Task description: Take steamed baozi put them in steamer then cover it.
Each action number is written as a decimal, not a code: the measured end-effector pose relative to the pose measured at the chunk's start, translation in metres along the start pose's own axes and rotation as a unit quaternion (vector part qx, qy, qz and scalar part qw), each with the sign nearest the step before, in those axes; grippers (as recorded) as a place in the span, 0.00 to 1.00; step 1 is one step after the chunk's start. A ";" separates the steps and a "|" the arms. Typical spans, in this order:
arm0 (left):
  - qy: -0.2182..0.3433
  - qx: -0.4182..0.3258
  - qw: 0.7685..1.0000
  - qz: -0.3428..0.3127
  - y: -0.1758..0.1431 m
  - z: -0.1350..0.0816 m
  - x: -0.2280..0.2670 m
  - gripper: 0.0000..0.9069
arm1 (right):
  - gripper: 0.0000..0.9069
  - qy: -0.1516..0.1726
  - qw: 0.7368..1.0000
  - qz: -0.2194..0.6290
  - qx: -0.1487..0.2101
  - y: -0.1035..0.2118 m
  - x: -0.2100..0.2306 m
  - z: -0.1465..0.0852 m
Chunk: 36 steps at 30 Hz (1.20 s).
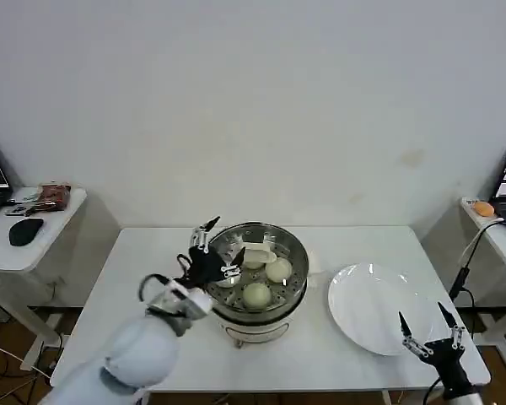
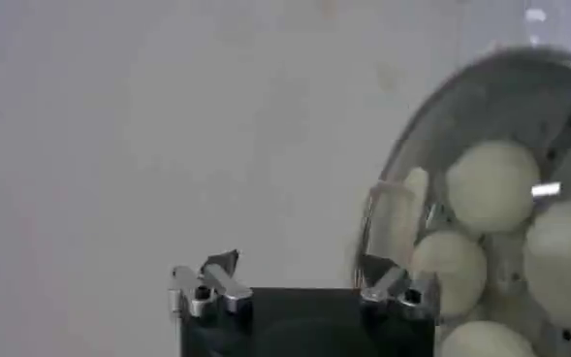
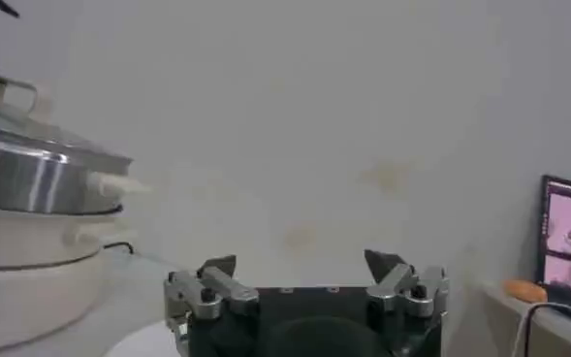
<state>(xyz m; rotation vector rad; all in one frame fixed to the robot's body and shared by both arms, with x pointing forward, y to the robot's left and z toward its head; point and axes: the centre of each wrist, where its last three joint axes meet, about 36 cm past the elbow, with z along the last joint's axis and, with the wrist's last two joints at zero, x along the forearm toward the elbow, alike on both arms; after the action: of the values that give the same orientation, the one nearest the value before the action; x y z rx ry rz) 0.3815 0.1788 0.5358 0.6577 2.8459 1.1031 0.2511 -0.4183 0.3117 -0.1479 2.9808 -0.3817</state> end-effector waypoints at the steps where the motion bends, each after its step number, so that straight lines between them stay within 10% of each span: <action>1: -0.002 0.027 1.000 0.004 0.005 0.001 0.001 1.00 | 1.00 0.000 1.000 0.000 0.000 0.000 0.000 0.001; 16: -0.046 0.332 0.941 -0.051 0.053 0.090 0.010 1.00 | 1.00 -0.012 1.000 0.010 -0.025 0.000 -0.007 0.003; 36: -0.063 0.355 0.918 -0.166 -0.007 0.206 0.067 1.00 | 1.00 -0.001 0.994 0.040 -0.103 0.007 0.005 0.010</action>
<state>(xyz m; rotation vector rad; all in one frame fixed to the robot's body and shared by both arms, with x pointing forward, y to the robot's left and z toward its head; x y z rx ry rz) 0.3525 0.3317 0.3858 0.2056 3.0339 -0.0446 0.2466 -0.4142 0.2999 -0.0481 3.0074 -0.0644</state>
